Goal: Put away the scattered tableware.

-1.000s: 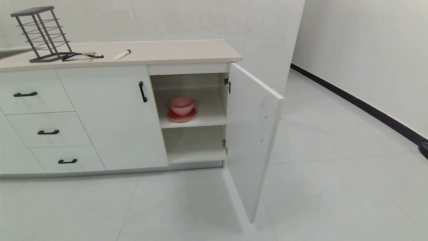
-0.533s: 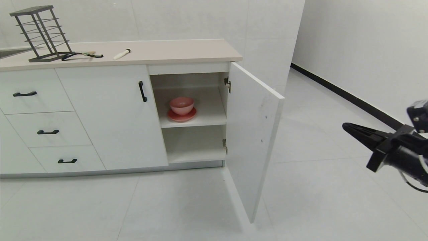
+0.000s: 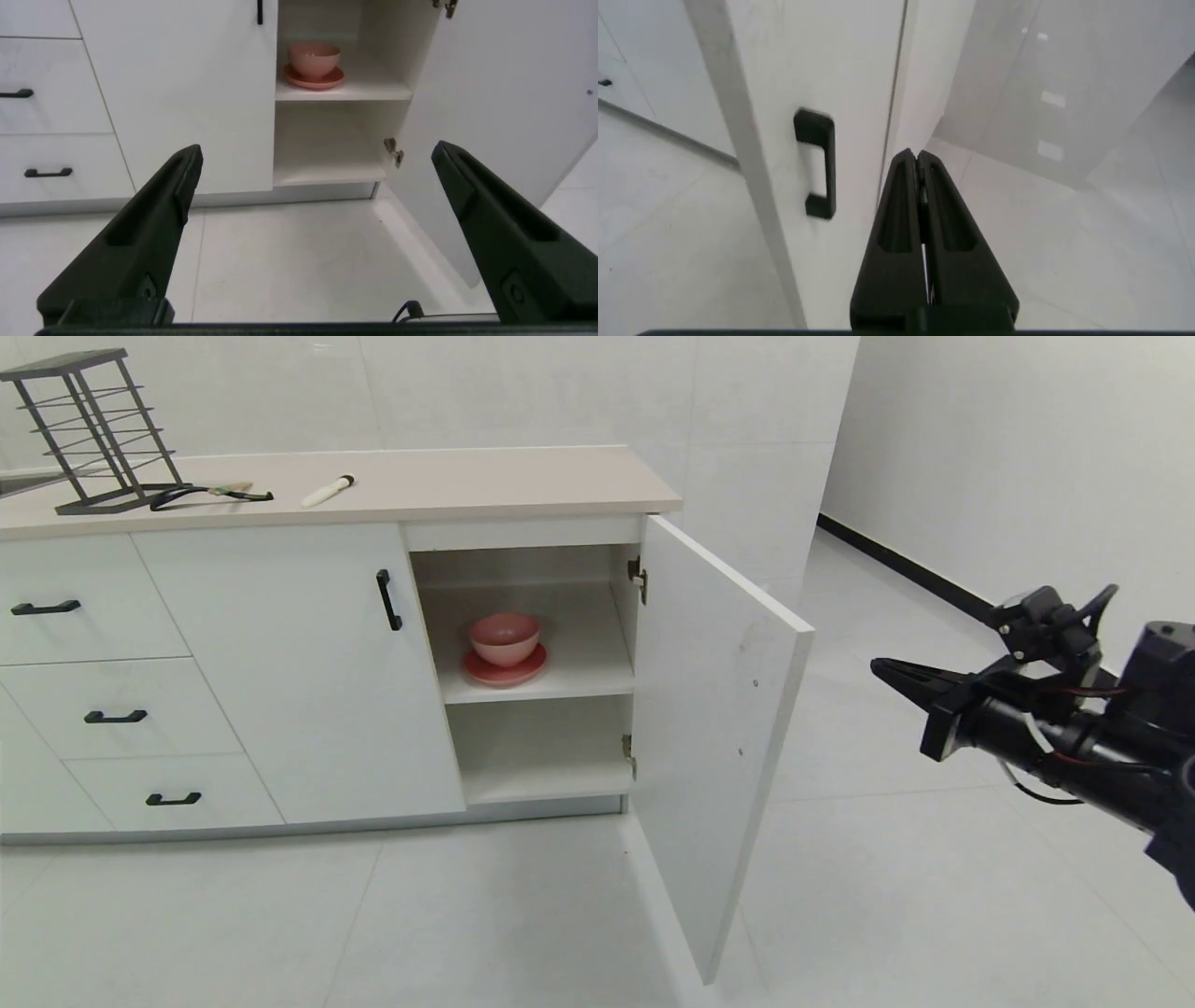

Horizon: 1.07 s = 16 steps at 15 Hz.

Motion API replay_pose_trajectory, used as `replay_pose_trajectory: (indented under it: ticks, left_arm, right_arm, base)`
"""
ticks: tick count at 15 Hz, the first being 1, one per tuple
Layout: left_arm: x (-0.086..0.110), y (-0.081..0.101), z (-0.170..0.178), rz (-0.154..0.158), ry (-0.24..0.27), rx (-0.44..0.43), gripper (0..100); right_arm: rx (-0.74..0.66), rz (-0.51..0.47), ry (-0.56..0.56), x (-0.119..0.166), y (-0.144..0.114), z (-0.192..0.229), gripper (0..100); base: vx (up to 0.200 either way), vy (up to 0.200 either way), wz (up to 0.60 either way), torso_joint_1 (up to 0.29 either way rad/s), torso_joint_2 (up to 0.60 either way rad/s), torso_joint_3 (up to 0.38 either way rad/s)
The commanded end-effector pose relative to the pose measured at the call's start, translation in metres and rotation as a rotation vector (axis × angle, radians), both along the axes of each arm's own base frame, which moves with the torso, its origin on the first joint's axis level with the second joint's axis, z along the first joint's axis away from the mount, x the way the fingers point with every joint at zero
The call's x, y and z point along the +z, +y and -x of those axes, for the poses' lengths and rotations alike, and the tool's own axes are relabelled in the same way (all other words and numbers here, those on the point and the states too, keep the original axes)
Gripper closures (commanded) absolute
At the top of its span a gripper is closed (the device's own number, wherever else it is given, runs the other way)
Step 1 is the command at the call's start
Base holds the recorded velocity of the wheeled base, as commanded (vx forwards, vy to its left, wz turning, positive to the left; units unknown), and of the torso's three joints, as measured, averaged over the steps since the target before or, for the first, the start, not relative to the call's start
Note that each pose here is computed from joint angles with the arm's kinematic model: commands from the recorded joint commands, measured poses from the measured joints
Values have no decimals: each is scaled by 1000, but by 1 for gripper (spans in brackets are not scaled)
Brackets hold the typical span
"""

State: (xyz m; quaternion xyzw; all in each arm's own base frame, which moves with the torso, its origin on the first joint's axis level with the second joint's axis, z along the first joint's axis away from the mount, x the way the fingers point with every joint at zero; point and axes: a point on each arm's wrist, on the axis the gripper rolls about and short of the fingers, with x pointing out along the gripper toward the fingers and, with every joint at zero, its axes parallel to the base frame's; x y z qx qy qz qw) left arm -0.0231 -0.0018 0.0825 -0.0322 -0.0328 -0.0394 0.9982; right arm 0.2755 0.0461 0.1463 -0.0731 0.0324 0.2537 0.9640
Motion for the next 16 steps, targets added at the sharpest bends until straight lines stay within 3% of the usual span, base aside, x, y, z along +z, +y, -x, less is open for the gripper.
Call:
replay_pose_trajectory:
  ticks: [1,6,11,16]
  left_arm:
    - [0,0,0,0,-1,0,0]
    - [0,0,0,0,-1,0,0]
    - [0,0,0,-3,-1,0,0]
    - [0,0,0,2,-1,1,0]
  right_arm:
    - [13,-4,6,-9,9,-31,100]
    - [73,-11,-18,-24,34,-62,100]
    - [83,-28,-50,-28,43,-89,100]
    - [123,-28,-41,-31,57,-86,100]
  base:
    - [0,0,0,0,0,0]
    - [0,0,0,0,0,0]
    - [0,0,0,0,0,0]
    - [0,0,0,0,0,0]
